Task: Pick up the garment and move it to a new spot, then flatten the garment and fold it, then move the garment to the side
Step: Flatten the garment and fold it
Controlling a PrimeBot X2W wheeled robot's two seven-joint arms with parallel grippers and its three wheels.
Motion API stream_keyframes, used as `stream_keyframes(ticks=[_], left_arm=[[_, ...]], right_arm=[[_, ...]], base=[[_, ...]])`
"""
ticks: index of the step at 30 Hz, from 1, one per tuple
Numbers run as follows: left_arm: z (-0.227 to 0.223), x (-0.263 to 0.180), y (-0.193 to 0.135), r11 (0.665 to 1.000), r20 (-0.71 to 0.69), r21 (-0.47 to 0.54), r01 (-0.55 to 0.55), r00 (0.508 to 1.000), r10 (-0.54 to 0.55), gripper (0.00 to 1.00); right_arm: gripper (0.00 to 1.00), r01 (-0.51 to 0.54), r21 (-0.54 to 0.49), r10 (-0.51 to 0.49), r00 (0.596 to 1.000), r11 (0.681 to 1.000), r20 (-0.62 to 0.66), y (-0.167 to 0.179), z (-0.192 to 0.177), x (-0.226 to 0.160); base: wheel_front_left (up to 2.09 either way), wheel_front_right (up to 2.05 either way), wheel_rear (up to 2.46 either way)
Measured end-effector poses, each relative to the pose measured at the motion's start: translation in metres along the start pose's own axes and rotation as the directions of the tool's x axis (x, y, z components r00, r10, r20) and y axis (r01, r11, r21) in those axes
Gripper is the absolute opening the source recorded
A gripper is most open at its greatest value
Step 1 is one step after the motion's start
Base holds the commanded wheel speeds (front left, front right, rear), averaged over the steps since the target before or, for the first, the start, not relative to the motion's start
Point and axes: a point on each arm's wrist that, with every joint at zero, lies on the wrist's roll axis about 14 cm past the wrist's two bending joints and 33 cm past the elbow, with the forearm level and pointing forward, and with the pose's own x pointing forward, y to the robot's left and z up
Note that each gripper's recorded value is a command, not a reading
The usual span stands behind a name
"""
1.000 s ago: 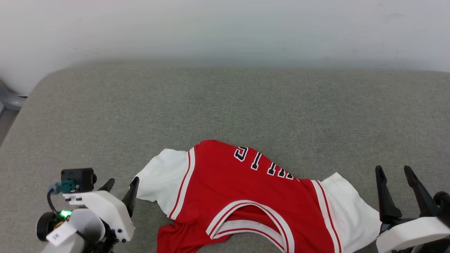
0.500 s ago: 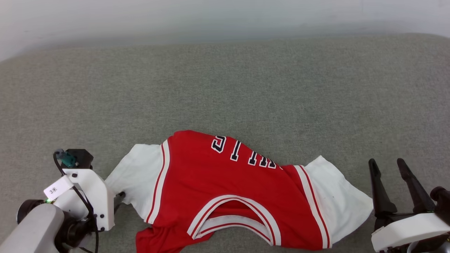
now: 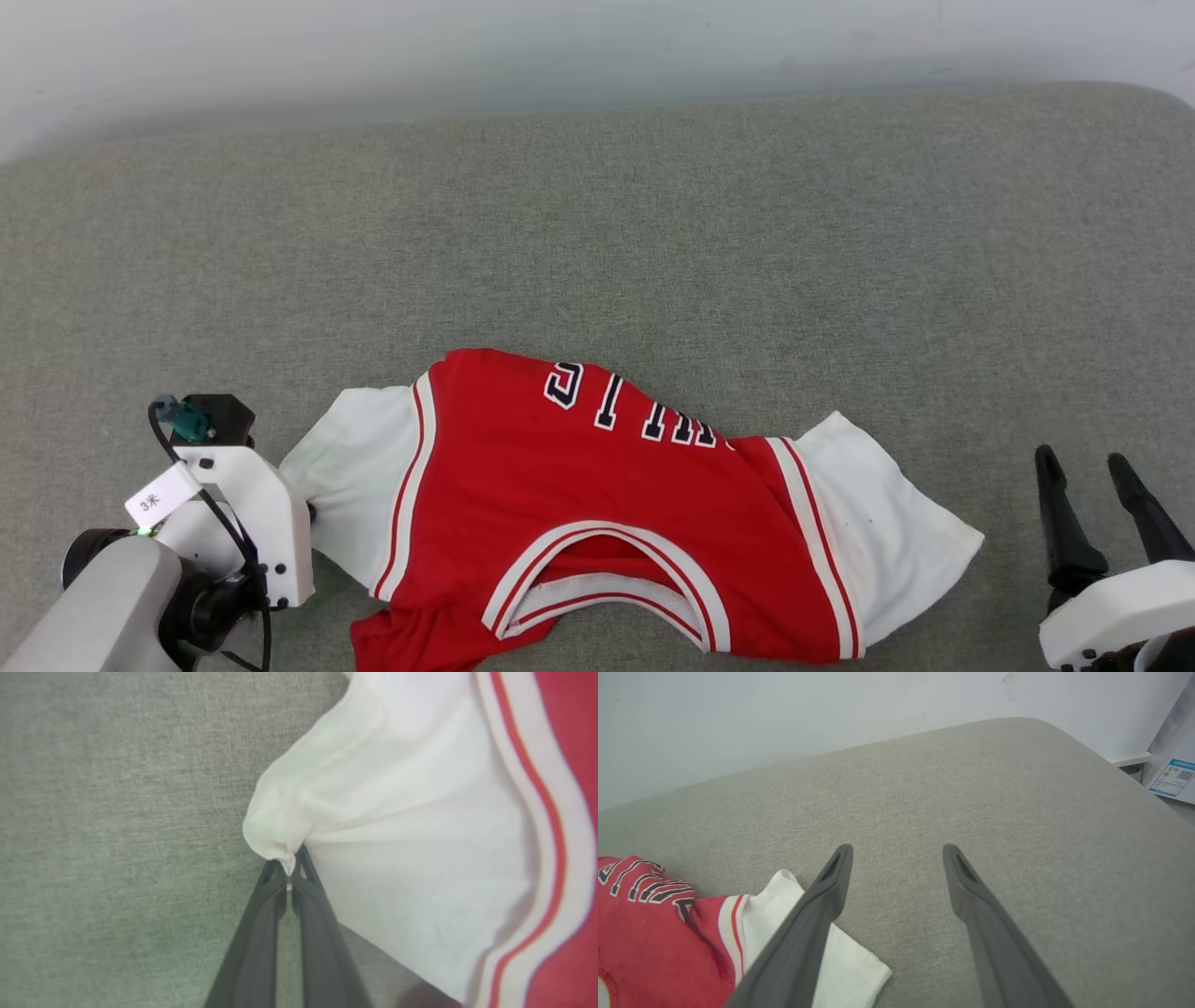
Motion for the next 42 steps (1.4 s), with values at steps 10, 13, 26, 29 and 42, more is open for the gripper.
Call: stream_keyframes(ticks=[10, 13, 26, 29, 42], left_arm=[[0.029, -0.025, -0.005, 1.000, 0.217, 0.000, -0.005, 0.976, 0.005, 0.00], [0.036, -0.034, -0.003, 1.000, 0.271, -0.008, -0.020, 0.962, 0.021, 0.00], [0.035, -0.037, -0.008, 1.000, 0.305, -0.029, -0.006, 0.952, 0.015, 0.00], [0.031, -0.035, -0.007, 0.999, 0.296, -0.036, -0.008, 0.955, 0.018, 0.00], [0.067, -0.065, -0.006, 0.999, 0.474, -0.002, -0.047, 0.879, 0.042, 0.00]], right_arm=[[1.00, -0.011, -0.045, -0.006, 0.931, 0.999, -0.364, -0.018, -0.045, -0.007], [1.00, -0.076, -0.057, 0.039, 0.870, 0.995, -0.492, -0.007, -0.064, -0.011], [1.00, -0.263, -0.041, 0.144, 0.642, 0.964, -0.753, 0.036, -0.123, -0.012], [0.33, -0.272, -0.032, 0.151, 0.624, 0.962, -0.767, 0.039, -0.129, -0.011], [0.00, -0.257, -0.075, 0.169, 0.801, 0.963, -0.575, 0.037, -0.066, 0.014]], base=[[0.00, 0.00, 0.00], [0.00, 0.00, 0.00], [0.00, 0.00, 0.00], [0.00, 0.00, 0.00], [0.00, 0.00, 0.00]])
